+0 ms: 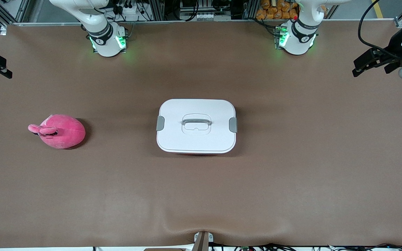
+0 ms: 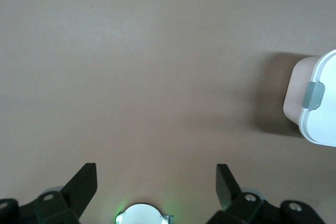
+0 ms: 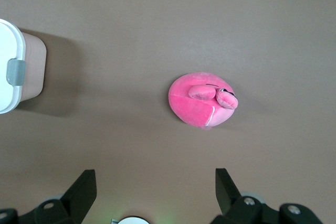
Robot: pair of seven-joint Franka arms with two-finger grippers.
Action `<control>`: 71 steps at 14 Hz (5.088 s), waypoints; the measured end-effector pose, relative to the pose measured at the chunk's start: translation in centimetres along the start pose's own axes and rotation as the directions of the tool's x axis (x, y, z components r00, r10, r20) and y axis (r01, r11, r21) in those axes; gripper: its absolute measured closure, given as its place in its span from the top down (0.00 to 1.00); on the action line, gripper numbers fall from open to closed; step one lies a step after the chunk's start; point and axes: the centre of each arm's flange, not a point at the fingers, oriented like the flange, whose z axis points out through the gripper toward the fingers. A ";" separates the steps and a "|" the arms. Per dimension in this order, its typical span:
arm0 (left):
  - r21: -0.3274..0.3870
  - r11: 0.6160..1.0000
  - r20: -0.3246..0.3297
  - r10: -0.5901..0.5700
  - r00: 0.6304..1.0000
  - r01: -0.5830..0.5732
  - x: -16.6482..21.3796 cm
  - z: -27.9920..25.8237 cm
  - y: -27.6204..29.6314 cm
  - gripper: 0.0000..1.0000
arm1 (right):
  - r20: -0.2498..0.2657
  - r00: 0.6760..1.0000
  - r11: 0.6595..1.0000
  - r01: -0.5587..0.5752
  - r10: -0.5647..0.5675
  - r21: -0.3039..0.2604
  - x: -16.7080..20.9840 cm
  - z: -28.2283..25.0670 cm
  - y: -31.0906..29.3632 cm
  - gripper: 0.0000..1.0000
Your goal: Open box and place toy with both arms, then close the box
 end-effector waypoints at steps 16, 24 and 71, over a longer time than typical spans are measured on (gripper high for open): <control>0.014 1.000 0.018 -0.012 1.000 0.011 0.2 0.3 -0.7 1.00 | 0.002 1.000 1.000 -0.003 0.003 -0.003 0.0 0.0 0.1 1.00; 0.016 0.994 0.041 -0.113 0.993 0.112 3.0 4.0 0.3 1.00 | 0.002 1.000 1.000 -0.003 0.003 -0.003 0.0 0.0 0.1 1.00; 0.017 0.657 0.001 -0.753 0.657 0.753 0.6 18.7 35.2 1.00 | 0.006 0.997 0.997 -0.083 0.083 -0.002 -0.1 0.1 0.3 1.00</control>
